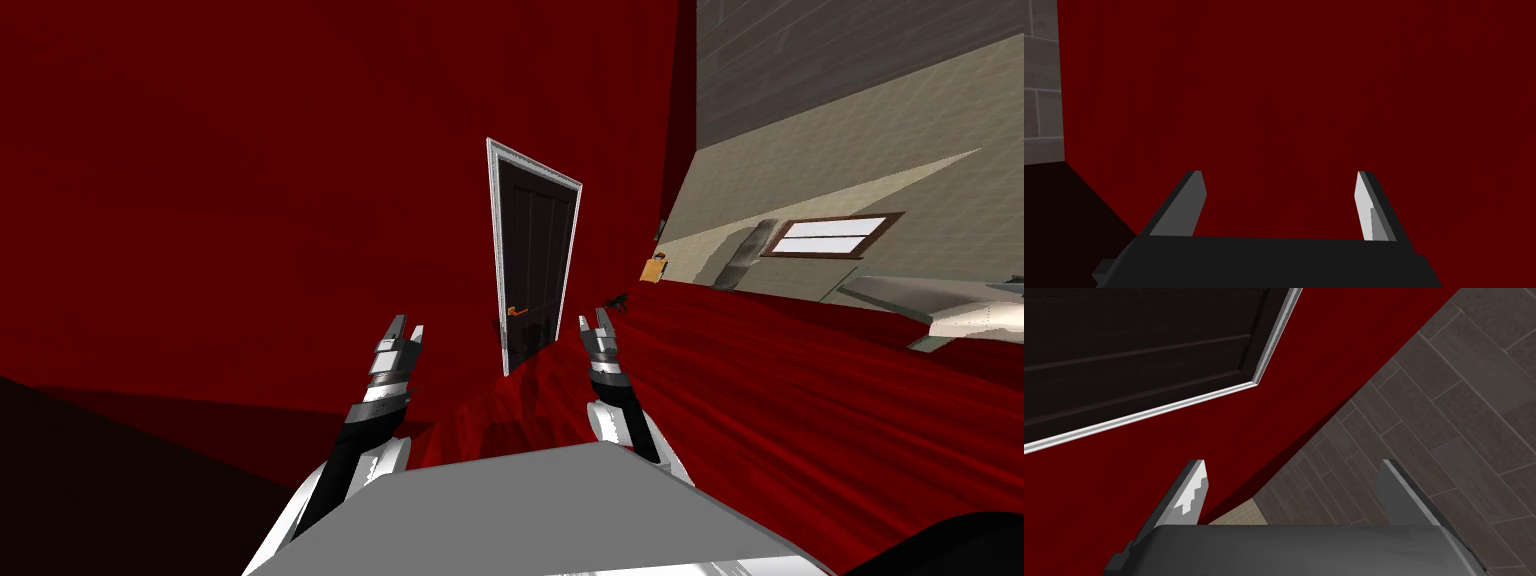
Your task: Pull the door open
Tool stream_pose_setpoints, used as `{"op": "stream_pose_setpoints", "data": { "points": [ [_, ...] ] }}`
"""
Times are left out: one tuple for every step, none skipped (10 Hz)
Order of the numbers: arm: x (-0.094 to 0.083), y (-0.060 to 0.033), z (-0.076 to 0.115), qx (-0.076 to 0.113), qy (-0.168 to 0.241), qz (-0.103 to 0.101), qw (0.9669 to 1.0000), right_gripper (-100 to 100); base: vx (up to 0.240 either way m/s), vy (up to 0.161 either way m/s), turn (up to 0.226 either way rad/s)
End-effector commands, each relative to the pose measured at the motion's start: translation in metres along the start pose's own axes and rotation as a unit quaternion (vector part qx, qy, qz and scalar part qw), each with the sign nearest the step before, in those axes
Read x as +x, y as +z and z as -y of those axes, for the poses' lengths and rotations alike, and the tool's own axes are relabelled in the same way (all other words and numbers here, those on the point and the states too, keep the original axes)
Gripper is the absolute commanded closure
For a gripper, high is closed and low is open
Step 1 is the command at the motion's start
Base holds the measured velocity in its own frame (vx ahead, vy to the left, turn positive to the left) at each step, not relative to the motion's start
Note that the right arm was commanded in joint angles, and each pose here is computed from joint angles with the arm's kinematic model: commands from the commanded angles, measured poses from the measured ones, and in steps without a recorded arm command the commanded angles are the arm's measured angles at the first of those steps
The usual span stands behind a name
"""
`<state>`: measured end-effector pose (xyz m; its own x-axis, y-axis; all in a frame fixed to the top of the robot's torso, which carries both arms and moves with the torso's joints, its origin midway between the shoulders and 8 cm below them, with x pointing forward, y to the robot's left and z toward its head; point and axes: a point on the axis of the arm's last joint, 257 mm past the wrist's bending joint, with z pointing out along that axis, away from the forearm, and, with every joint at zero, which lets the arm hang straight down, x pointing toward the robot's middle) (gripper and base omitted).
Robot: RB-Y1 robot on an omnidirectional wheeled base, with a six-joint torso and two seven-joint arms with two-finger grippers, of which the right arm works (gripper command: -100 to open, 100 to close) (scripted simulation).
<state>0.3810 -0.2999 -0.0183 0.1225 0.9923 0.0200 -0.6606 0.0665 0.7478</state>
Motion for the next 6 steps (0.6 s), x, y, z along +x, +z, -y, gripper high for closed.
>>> {"op": "stream_pose_setpoints", "data": {
  "points": [
    [0.0, -0.0042, 0.017, 0.014, 0.001, -0.002, 0.9999, -100, 0.037, -0.03, 0.119],
    [0.001, -0.0048, 0.026, 0.019, 0.001, -0.003, 0.9998, -100, 0.058, -0.045, 0.19],
    [0.0, -0.0073, 0.032, 0.026, 0.001, -0.003, 0.9997, -100, 0.046, -0.041, 0.079],
    [0.0, -0.0089, 0.043, 0.033, 0.002, -0.004, 0.9994, -100, 0.056, -0.041, 0.133],
    [-0.001, -0.0106, 0.046, 0.037, 0.001, -0.004, 0.9993, -100, 0.04, -0.039, 0.076],
    [-0.001, -0.013, 0.059, 0.047, 0.002, -0.005, 0.9989, -100, 0.038, -0.038, 0.099]
  ]
}}
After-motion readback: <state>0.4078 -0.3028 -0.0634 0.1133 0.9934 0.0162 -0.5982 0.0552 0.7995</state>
